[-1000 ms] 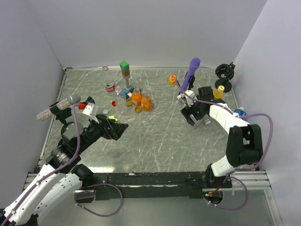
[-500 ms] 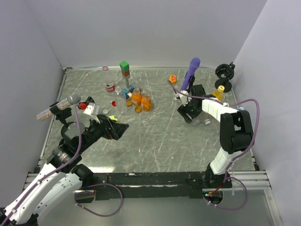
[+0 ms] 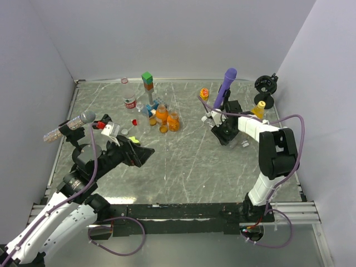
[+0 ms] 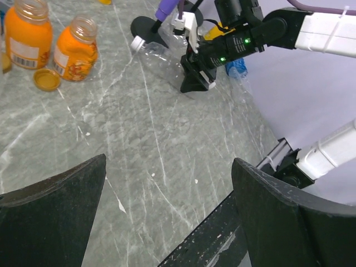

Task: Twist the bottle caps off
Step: Pick up the plastic bottle at the center of the board, then unscrew the bottle cap from the plastic bottle.

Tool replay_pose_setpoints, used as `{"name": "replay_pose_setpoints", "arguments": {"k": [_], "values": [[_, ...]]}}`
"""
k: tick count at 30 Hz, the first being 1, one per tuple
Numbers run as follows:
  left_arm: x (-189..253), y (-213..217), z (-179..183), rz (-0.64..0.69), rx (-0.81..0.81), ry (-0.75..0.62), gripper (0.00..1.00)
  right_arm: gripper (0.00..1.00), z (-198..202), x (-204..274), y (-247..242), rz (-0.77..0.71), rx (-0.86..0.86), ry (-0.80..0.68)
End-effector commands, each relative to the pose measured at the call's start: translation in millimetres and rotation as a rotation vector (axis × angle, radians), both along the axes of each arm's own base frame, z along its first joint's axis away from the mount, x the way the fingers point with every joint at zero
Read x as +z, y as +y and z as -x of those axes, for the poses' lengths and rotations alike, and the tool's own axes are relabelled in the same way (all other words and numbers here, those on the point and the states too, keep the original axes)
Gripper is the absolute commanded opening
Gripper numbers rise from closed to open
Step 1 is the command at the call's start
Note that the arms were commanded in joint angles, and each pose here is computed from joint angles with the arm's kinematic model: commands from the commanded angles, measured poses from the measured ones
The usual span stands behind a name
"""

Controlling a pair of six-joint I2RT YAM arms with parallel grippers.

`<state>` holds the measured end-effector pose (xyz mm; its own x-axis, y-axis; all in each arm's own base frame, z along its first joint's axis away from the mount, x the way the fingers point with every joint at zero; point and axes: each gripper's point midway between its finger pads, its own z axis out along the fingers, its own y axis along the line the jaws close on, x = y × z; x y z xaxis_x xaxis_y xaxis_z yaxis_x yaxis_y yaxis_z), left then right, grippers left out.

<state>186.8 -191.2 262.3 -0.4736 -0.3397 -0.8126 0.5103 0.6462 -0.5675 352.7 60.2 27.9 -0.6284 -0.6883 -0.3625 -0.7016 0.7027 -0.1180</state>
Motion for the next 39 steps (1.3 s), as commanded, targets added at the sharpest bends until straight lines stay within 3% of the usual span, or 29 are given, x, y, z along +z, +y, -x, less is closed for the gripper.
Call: {"name": "replay_pose_setpoints", "arguments": {"k": [1, 5, 9, 12, 16, 20, 25, 32, 35, 39], "values": [[5.4, -12.0, 8.1, 0.03, -0.088, -0.028, 0.97, 0.3, 23.9, 20.8, 10.8, -0.06, 0.061, 0.013], [-1.7, -26.1, 19.6, 0.029, -0.208, -0.045, 0.97, 0.21, 53.2, 49.0, 30.3, -0.186, 0.172, -0.017], [-13.5, -45.2, 35.4, 0.011, -0.393, -0.087, 0.97, 0.19, 100.9, 82.4, 58.5, -0.349, 0.425, -0.085], [-7.5, -56.9, 51.8, 0.001, -0.558, -0.208, 0.97, 0.19, 139.5, 105.7, 78.7, -0.461, 0.636, -0.163], [-0.2, -57.2, 52.0, -0.074, -0.607, -0.39, 0.97, 0.19, 174.6, 129.0, 96.7, -0.531, 0.816, -0.26], [13.2, -58.8, 55.8, -0.07, -0.637, -0.523, 0.97, 0.18, 208.3, 137.5, 114.4, -0.603, 0.94, -0.226], [20.8, -69.0, 66.7, -0.028, -0.696, -0.563, 0.99, 0.18, 229.2, 135.2, 126.8, -0.613, 1.017, -0.205], [23.3, -103.0, 86.9, -0.037, -0.759, -0.582, 0.94, 0.18, 231.3, 134.6, 131.3, -0.602, 1.03, -0.173], [18.5, -113.5, 79.9, -0.085, -0.72, -0.568, 0.88, 0.18, 227.3, 133.3, 130.8, -0.582, 1.014, -0.169], [19.4, -115.0, 71.7, -0.112, -0.666, -0.559, 0.72, 0.18, 224.4, 129.2, 129.0, -0.564, 0.99, -0.16]]}}
